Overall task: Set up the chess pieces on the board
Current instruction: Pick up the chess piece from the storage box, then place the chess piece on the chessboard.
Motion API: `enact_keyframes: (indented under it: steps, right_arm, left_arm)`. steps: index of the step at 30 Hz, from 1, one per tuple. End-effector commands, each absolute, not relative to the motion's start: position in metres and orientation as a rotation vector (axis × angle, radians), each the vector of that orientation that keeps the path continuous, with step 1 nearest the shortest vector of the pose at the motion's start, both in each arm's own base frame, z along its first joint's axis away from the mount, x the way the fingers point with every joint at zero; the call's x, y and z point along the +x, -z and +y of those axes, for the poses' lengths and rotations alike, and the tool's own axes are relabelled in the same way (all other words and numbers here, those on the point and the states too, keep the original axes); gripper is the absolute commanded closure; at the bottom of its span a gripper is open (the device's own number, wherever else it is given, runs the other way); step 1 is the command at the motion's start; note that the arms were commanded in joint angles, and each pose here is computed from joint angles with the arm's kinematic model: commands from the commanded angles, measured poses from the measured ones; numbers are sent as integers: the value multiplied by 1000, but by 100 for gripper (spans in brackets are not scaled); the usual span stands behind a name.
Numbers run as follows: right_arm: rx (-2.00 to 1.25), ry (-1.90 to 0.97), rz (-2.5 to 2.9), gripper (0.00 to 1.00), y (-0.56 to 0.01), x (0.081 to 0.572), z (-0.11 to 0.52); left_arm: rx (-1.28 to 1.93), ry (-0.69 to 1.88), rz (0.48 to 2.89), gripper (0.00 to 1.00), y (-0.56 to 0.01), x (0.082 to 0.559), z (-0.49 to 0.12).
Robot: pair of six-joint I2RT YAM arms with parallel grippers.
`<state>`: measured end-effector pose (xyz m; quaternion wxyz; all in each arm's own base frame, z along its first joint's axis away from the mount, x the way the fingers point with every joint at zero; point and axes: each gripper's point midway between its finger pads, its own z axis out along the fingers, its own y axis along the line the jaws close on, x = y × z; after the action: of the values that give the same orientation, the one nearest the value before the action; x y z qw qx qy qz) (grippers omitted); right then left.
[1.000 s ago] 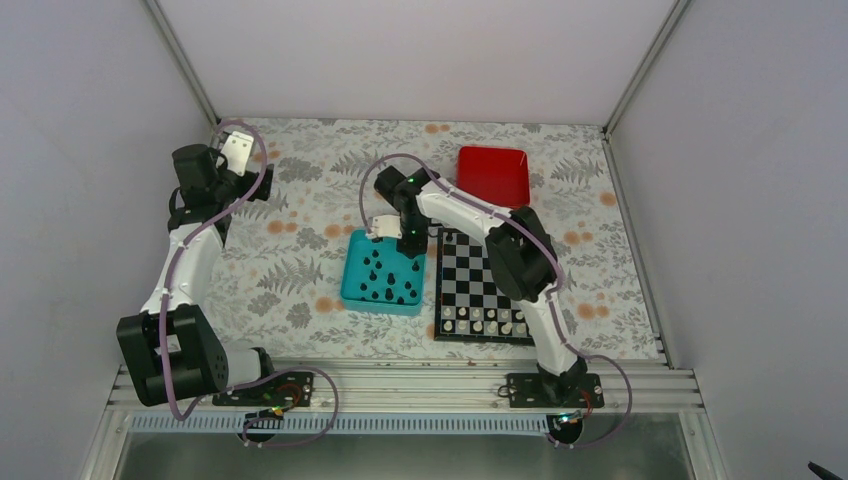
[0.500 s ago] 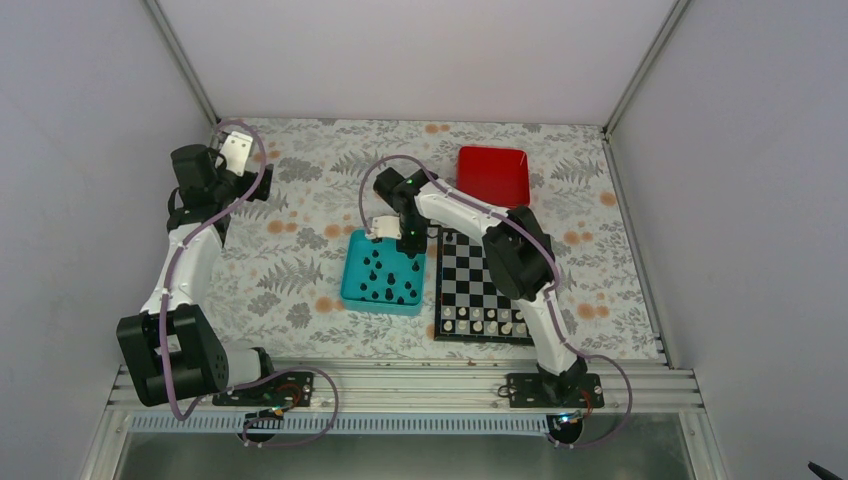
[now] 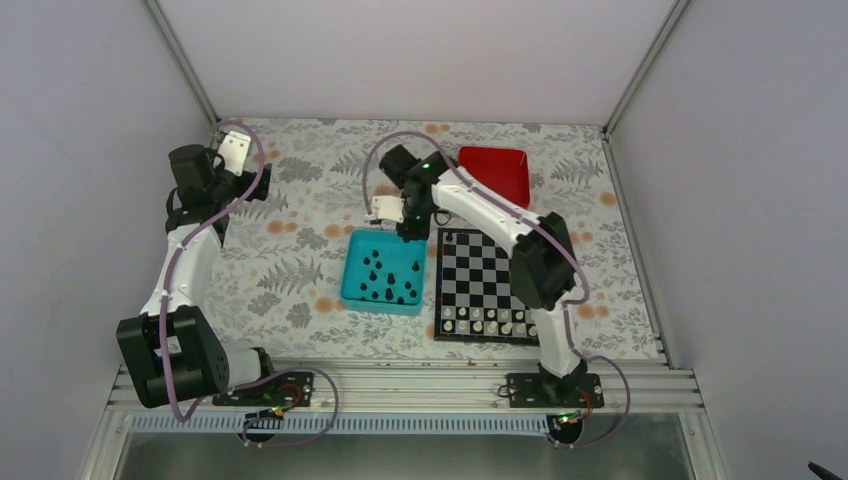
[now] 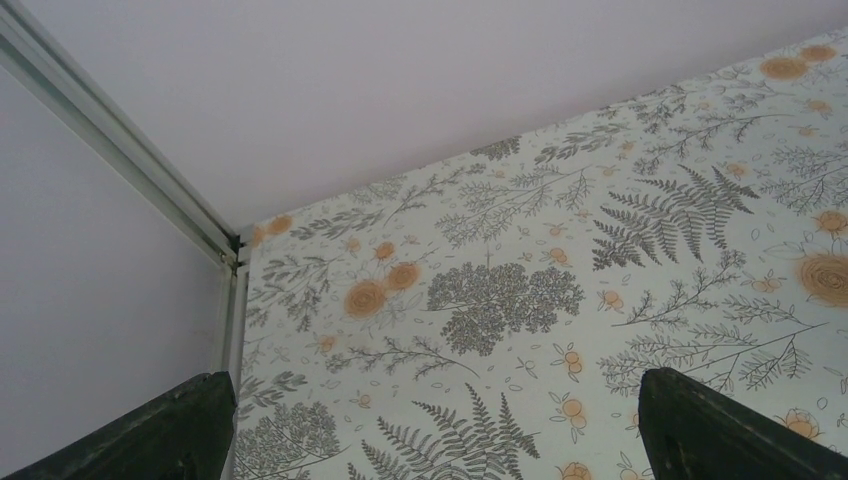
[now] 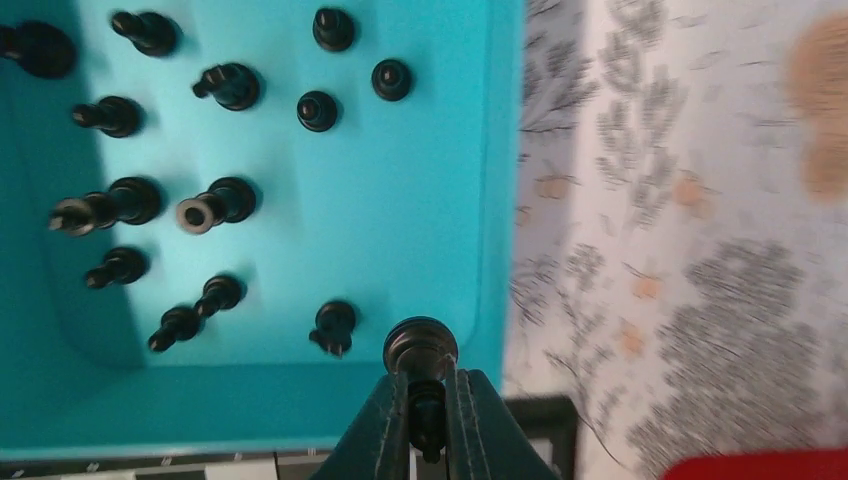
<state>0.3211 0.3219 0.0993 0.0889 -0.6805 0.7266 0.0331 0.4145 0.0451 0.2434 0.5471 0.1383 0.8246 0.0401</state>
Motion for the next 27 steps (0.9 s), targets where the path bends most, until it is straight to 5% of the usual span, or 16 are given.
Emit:
enact_keyframes:
  steps: [1, 15, 27]
  right_arm:
    - [-1867, -114, 2139, 95, -166, 332, 300]
    - [-1582, -83, 2424, 94, -156, 354, 159]
    - [-1555, -173, 2530, 93, -98, 348, 146]
  left_arm:
    - [317, -87, 1914, 0, -259, 412, 45]
    - [320, -76, 1917, 0, -257, 412, 44]
    - [322, -71, 1918, 0, -256, 413, 44]
